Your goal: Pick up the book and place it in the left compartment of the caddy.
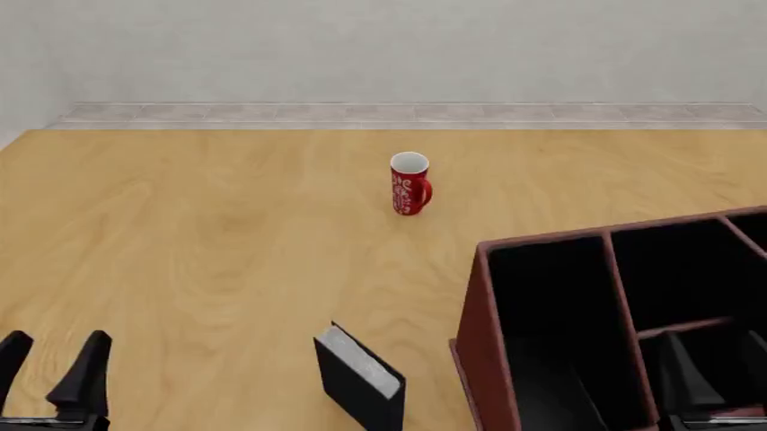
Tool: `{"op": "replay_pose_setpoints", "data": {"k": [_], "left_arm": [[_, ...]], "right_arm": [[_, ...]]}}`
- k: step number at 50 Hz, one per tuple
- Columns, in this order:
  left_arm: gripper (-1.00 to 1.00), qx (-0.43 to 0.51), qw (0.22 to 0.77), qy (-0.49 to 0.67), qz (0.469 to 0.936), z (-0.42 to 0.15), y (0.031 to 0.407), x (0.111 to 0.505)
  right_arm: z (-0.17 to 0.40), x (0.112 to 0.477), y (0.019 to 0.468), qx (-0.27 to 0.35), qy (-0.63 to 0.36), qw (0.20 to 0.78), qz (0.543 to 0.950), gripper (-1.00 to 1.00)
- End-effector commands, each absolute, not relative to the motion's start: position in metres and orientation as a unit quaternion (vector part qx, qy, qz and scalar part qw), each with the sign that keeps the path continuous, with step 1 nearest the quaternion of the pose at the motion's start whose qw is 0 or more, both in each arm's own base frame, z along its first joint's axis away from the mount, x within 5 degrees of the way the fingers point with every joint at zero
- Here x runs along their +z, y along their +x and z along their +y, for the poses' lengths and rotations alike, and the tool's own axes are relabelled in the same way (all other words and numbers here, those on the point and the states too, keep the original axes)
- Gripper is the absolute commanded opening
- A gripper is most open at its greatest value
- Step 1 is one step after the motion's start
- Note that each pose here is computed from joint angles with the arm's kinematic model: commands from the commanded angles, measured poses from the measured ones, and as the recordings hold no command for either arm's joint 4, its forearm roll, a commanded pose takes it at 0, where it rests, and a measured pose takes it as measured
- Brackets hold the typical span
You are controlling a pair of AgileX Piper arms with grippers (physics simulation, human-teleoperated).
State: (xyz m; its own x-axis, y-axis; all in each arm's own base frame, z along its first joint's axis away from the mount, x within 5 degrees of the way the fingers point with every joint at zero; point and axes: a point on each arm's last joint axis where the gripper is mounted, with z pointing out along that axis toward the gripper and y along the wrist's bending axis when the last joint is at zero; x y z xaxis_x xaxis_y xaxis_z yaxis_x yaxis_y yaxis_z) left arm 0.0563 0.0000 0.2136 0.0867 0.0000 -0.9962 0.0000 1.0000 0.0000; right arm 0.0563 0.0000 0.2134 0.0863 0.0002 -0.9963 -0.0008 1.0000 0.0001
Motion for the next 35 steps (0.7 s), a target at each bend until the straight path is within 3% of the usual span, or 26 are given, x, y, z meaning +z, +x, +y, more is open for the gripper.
{"op": "replay_pose_setpoints", "data": {"k": [1, 24, 35], "left_arm": [[1.00, 0.000, 0.737, 0.000, 0.676, 0.000, 0.057, 0.214], [1.00, 0.000, 0.737, 0.000, 0.676, 0.000, 0.057, 0.214], [1.00, 0.000, 0.737, 0.000, 0.676, 0.000, 0.057, 0.214]], "right_arm": [[0.000, 0.214, 0.057, 0.003, -0.001, 0.736, 0.677, 1.00], [0.001, 0.221, 0.056, -0.005, -0.017, 0.742, 0.671, 1.00], [0.002, 0.243, 0.050, 0.004, -0.026, 0.753, 0.657, 1.00]]}}
